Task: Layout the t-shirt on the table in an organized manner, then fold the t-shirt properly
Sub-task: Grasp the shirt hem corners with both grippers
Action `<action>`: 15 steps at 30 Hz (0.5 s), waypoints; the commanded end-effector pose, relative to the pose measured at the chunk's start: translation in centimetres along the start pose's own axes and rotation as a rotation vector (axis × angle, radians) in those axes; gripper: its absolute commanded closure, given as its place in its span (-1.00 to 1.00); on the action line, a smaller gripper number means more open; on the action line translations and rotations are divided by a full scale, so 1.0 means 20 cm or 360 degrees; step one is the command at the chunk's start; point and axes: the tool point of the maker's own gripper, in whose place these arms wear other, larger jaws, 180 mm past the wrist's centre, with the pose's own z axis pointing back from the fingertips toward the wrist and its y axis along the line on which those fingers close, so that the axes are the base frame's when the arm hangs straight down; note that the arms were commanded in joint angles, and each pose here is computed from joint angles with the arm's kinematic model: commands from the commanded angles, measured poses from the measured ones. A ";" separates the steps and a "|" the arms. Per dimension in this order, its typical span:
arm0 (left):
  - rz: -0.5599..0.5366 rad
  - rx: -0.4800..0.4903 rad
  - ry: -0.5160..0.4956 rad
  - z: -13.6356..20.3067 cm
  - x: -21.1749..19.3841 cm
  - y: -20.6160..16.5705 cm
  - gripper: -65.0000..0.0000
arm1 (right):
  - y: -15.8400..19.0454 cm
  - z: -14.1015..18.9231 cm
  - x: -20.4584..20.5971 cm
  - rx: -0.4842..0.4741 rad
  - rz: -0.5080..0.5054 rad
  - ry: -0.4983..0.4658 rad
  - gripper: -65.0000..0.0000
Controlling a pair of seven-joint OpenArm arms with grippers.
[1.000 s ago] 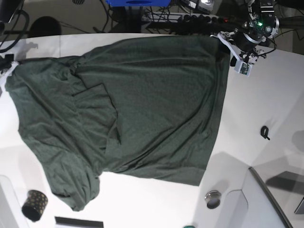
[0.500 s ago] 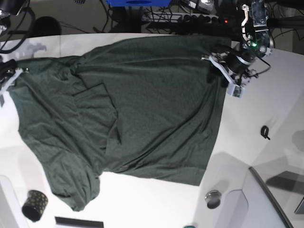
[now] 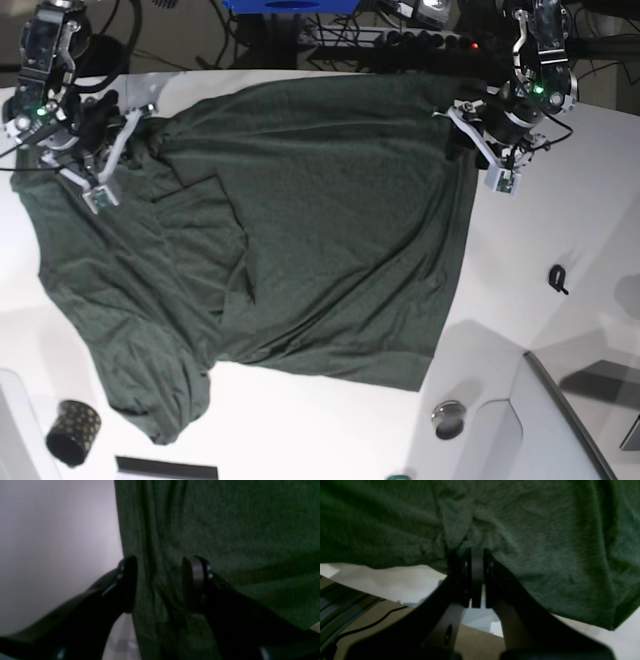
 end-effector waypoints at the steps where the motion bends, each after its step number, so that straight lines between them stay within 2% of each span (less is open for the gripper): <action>1: -0.0009 0.0003 -0.0048 0.01 0.04 0.01 0.13 | 0.00 0.01 0.09 0.0001 0.0029 -0.0087 0.98; 7: 0.0054 -0.0010 0.0052 -0.04 -0.08 0.02 0.13 | 0.05 -0.07 -0.10 0.0076 -0.0040 0.0068 0.98; 15: 0.0040 0.0000 0.0066 -0.03 -0.09 0.04 0.13 | 0.13 0.01 -0.31 0.0087 -0.0031 0.0177 0.98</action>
